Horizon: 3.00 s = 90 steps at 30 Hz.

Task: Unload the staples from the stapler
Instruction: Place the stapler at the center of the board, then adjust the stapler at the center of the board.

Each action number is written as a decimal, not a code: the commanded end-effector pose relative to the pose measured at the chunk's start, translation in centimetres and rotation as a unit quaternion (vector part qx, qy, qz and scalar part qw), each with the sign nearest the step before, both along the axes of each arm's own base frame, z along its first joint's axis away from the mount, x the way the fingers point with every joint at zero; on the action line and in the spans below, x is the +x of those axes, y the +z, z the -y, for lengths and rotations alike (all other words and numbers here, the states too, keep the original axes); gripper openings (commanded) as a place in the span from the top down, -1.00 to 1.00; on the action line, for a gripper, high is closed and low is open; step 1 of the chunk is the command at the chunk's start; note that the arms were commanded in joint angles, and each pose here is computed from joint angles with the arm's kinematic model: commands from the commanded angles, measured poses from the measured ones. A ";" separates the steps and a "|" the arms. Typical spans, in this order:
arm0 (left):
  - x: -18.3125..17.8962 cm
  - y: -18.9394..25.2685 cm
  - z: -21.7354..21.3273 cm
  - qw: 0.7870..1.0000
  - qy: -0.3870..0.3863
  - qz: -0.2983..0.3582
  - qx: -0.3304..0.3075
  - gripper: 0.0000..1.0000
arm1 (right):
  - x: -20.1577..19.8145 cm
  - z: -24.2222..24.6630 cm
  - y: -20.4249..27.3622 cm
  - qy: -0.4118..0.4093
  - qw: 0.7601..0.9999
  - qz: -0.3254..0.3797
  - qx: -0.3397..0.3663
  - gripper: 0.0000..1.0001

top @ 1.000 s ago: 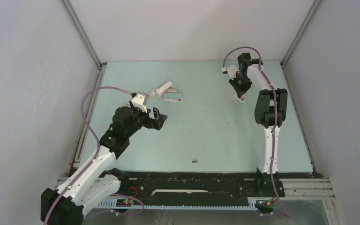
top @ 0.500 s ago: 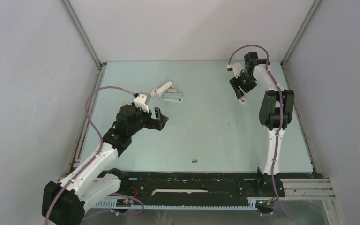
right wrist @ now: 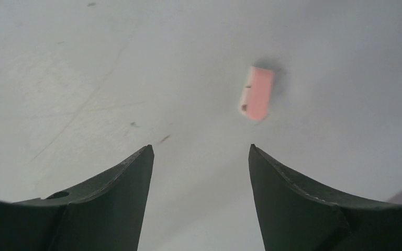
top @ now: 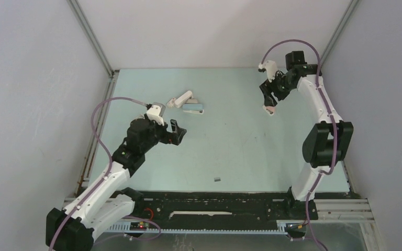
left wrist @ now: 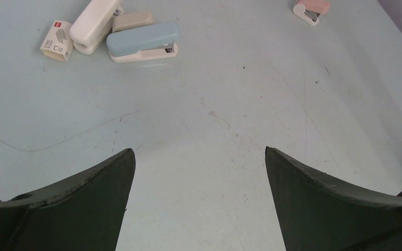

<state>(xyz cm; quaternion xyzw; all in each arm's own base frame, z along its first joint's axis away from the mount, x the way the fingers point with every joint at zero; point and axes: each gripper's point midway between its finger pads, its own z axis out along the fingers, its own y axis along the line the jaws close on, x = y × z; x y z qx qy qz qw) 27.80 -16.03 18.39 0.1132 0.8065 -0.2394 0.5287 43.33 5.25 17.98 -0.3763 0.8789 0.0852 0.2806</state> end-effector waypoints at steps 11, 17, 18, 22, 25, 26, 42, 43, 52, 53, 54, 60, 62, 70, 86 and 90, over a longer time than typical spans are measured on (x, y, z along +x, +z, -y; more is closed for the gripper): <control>0.3 3.7 -0.7 0.997 0.031 0.056 -0.052 -1.00 | -17.6 -14.0 0.1 0.327 0.922 -0.035 0.206 -0.45; -0.1 3.6 -0.9 0.995 0.039 0.057 -0.067 -1.00 | -21.6 -16.6 -1.9 0.383 0.896 -0.069 0.216 -0.32; -0.2 3.7 -1.0 0.995 0.040 0.059 -0.070 -1.00 | -22.0 -16.9 -2.3 0.388 0.894 -0.073 0.211 -0.25; -0.6 3.5 -1.2 0.994 0.047 0.059 -0.080 -1.00 | -23.1 -17.9 -3.6 0.403 0.889 -0.086 0.199 -0.01; -0.8 3.5 -1.4 0.993 0.052 0.061 -0.086 -1.00 | -23.3 -18.4 -4.5 0.407 0.891 -0.086 0.182 0.08; -0.9 3.5 -1.5 0.993 0.055 0.062 -0.089 -1.00 | -23.3 -18.4 -5.0 0.406 0.893 -0.087 0.174 0.08; -0.8 2.7 -2.1 0.990 0.075 0.062 -0.098 -1.00 | -24.1 -19.5 -7.9 0.416 0.896 -0.097 0.122 0.11; -0.7 2.6 -2.1 0.990 0.078 0.060 -0.099 -1.00 | -24.1 -19.6 -7.9 0.416 0.896 -0.098 0.122 0.11; 0.0 1.3 -1.9 0.986 0.099 0.033 -0.129 -1.00 | -24.2 -19.8 -8.2 0.409 0.898 -0.104 0.121 0.12; 0.1 1.2 -1.9 0.985 0.102 0.028 -0.135 -1.00 | -24.1 -19.8 -8.2 0.406 0.900 -0.105 0.121 0.12; 0.3 1.1 -1.9 0.984 0.108 0.022 -0.143 -1.00 | -24.1 -19.8 -8.1 0.404 0.900 -0.105 0.121 0.12; 1.9 -0.6 -2.2 0.966 0.162 -0.053 -0.193 -0.99 | -23.5 -19.5 -7.9 0.390 0.906 -0.102 0.125 0.11; 2.5 -1.3 -2.2 0.961 0.170 -0.078 -0.206 -0.99 | -23.2 -19.3 -7.8 0.384 0.909 -0.100 0.127 0.11; 5.5 -3.5 -2.1 0.924 0.240 -0.182 -0.236 -0.85 | -21.2 -17.9 -7.0 0.336 0.924 -0.096 0.154 0.10; 15.4 -3.9 0.8 0.812 0.416 -0.375 -0.162 -0.71 | -18.4 -15.8 -5.8 0.270 0.939 -0.081 0.195 0.10; 16.7 -5.4 2.3 0.781 0.440 -0.410 -0.172 -0.63 | -18.2 -15.6 -5.8 0.265 0.940 -0.081 0.198 0.10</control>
